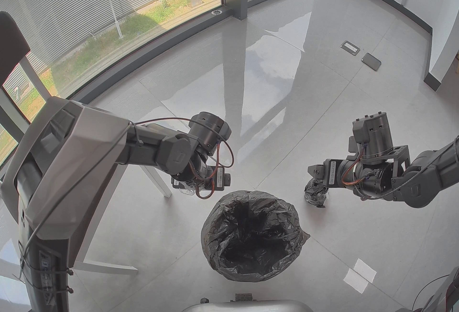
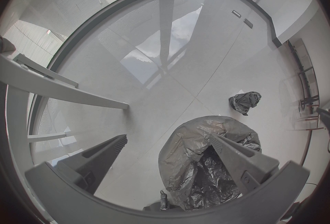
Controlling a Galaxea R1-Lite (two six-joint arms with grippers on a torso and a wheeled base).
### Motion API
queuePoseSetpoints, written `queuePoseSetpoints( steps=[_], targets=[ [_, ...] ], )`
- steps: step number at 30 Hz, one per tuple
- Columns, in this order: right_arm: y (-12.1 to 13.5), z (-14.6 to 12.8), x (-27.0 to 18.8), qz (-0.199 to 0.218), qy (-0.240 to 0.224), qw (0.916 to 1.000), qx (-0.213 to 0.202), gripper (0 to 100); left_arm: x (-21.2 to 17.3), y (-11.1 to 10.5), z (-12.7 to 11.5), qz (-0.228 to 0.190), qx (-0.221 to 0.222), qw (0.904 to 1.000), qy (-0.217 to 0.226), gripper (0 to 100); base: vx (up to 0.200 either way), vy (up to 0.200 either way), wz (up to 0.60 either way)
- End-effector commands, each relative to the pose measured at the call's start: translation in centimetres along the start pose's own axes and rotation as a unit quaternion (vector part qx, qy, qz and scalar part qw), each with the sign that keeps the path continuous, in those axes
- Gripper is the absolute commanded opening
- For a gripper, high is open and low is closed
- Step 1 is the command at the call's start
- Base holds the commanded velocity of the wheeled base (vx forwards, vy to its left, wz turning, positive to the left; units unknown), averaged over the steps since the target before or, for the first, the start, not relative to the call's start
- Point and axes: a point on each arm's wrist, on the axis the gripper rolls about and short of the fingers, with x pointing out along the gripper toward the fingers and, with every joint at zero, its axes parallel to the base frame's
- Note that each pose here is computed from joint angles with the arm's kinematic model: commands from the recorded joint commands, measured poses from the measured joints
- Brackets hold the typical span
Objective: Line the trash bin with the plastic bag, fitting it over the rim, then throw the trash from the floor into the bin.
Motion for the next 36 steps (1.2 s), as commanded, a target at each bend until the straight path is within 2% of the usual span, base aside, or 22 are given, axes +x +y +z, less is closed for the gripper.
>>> queuePoseSetpoints(
  steps=[1, 2, 3, 9, 13, 19, 26, 36],
  targets=[
    [-1.7, -1.3, 3.3, -0.020, 0.038, 0.9989, -0.021, 100, -3.8, 0.5, 1.0, -0.012, -0.008, 0.9994, -0.031, 100, 0.000, 0.000, 0.00],
    [-1.7, -1.3, 3.3, -0.020, 0.038, 0.9989, -0.021, 100, -3.8, 0.5, 1.0, -0.012, -0.008, 0.9994, -0.031, 100, 0.000, 0.000, 0.00],
    [-2.8, -2.0, 5.8, -0.029, 0.042, 0.9978, -0.042, 100, -5.5, 0.7, 1.2, -0.017, -0.010, 0.9988, -0.044, 100, 0.000, 0.000, 0.00],
    [-5.2, -4.1, 10.7, -0.043, 0.037, 0.9944, -0.088, 100, -8.1, 0.9, 1.6, -0.026, -0.014, 0.9972, -0.069, 100, 0.000, 0.000, 0.00],
    [-6.7, -6.1, 13.4, -0.053, 0.057, 0.9915, -0.104, 100, -9.2, 0.8, 1.7, -0.025, -0.015, 0.9962, -0.082, 100, 0.000, 0.000, 0.00],
    [-7.0, -8.1, 17.1, -0.044, 0.071, 0.9913, -0.102, 100, -10.4, 0.6, 1.8, -0.032, -0.014, 0.9950, -0.094, 100, 0.000, 0.000, 0.00],
    [-7.5, -7.2, 21.1, -0.047, 0.026, 0.9942, -0.094, 100, -11.2, 0.8, 1.7, -0.028, -0.015, 0.9944, -0.101, 100, 0.000, 0.000, 0.00],
    [-8.6, -6.3, 23.7, -0.034, -0.029, 0.9922, -0.116, 100, -12.3, 1.3, 1.0, -0.022, -0.015, 0.9945, -0.102, 100, 0.000, 0.000, 0.00]
  ],
)
